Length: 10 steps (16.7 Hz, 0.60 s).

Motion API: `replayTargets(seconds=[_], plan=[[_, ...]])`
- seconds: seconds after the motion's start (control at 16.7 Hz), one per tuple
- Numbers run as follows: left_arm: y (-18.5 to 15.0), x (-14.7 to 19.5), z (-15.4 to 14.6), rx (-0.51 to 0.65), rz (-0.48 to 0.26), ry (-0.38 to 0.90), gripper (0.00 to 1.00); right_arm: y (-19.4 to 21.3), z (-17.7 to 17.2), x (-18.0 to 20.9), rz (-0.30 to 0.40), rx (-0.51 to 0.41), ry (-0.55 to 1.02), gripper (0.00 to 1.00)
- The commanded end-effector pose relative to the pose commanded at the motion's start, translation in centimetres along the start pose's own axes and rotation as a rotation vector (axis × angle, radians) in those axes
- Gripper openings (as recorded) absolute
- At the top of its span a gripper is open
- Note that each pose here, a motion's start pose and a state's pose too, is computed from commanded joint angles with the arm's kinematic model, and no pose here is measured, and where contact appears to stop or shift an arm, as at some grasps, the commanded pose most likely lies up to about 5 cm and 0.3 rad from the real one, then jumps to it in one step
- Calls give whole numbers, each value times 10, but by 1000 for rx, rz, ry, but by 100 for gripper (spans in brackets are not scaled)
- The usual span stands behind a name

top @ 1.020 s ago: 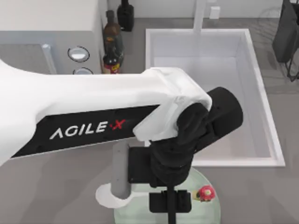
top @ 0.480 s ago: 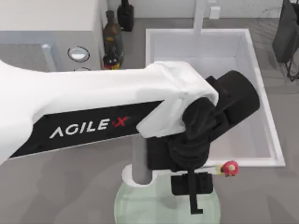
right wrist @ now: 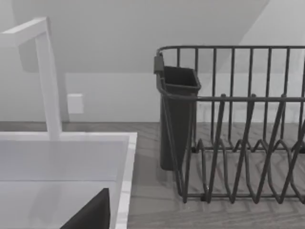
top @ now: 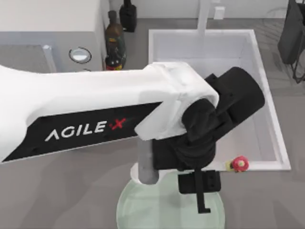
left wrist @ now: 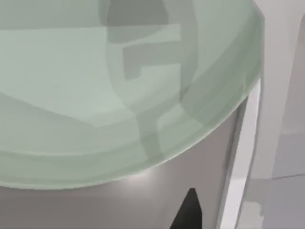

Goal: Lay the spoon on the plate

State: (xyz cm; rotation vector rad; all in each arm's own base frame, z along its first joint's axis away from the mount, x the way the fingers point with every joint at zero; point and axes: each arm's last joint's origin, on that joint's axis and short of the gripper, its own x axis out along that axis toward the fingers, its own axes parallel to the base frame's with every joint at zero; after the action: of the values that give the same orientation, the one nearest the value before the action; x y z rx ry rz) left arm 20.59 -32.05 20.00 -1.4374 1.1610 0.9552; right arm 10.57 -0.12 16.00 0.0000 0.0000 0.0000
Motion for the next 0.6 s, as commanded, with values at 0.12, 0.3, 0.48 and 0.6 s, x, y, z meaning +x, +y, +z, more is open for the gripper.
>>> replayTargets(seconds=[0.12, 0.3, 0.48, 0.6], plan=[[3, 4, 4, 2, 25, -18, 0, 0, 0, 0, 0, 0, 0, 100], [11, 17, 12, 7, 87, -69, 0, 0, 0, 0, 0, 0, 0, 100], [22, 34, 22, 16, 161, -141, 0, 0, 0, 0, 0, 0, 0, 100], [29, 48, 29, 22, 207, -191, 0, 0, 0, 0, 0, 0, 0, 100]])
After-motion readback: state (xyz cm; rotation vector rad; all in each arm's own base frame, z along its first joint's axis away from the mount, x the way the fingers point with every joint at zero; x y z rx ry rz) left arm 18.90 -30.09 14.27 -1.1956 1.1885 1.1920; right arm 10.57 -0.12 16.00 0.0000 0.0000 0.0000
